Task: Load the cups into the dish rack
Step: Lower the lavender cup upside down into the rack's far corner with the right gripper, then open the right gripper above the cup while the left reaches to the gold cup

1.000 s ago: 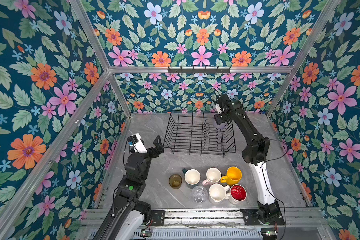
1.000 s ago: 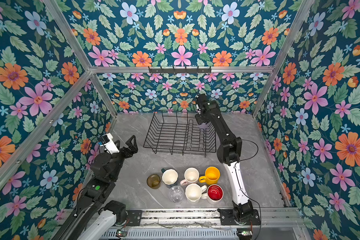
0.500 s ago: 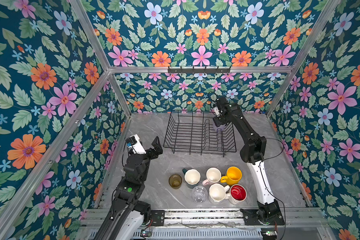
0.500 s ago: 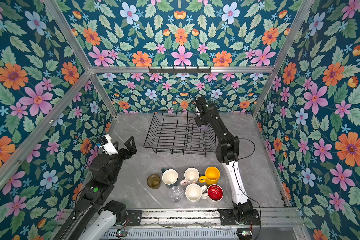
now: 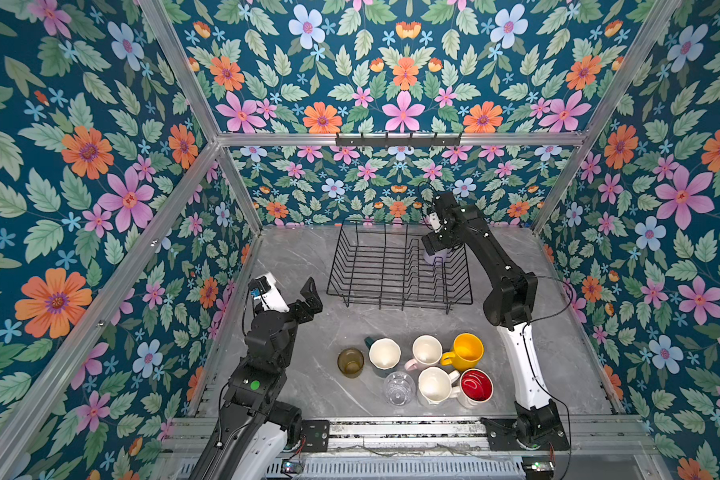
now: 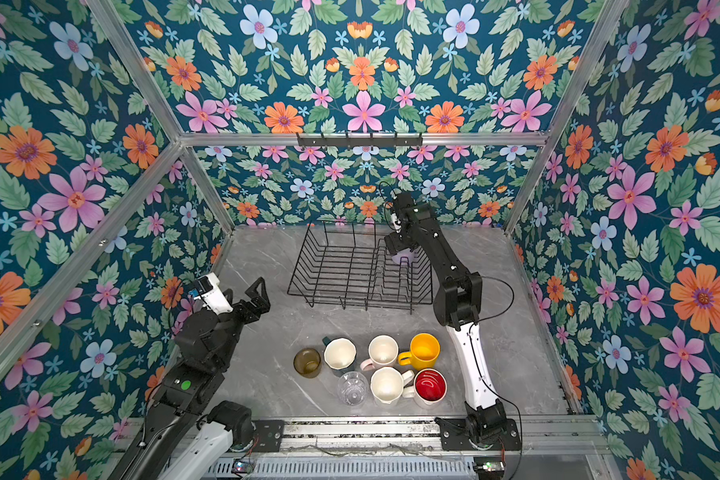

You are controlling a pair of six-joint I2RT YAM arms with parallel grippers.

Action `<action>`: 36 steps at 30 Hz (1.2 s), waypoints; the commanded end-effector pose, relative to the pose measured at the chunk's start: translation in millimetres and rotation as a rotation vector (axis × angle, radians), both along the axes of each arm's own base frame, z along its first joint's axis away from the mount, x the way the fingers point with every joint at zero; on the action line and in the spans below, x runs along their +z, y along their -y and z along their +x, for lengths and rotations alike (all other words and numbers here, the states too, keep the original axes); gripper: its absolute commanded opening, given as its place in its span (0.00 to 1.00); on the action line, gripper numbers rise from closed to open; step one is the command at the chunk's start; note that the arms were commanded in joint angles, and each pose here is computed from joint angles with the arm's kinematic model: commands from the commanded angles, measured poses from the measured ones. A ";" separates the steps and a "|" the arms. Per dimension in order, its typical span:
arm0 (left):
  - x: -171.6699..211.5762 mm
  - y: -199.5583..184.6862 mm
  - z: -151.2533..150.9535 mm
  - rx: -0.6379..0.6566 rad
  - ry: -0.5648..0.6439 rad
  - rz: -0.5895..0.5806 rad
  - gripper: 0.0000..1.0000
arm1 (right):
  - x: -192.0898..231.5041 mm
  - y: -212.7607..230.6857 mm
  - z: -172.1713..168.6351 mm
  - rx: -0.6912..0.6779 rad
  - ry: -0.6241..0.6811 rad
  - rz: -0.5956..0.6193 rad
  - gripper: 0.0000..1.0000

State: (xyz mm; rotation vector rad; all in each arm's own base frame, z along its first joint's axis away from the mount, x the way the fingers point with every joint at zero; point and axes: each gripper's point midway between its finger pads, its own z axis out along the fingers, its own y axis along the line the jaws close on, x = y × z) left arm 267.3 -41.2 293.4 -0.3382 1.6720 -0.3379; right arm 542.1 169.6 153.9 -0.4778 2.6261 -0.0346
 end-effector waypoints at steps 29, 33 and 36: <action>-145.6 68.5 -40.7 -0.362 -0.694 -0.085 0.78 | 120.6 -28.2 -110.1 -0.011 0.263 0.596 0.95; -146.9 73.2 -45.5 -0.370 -0.728 -0.134 0.69 | 121.1 -26.4 -116.9 -0.010 0.265 0.602 0.95; -154.4 76.1 -55.3 -0.378 -0.799 -0.145 0.64 | 119.8 -24.9 -119.0 -0.013 0.268 0.597 0.95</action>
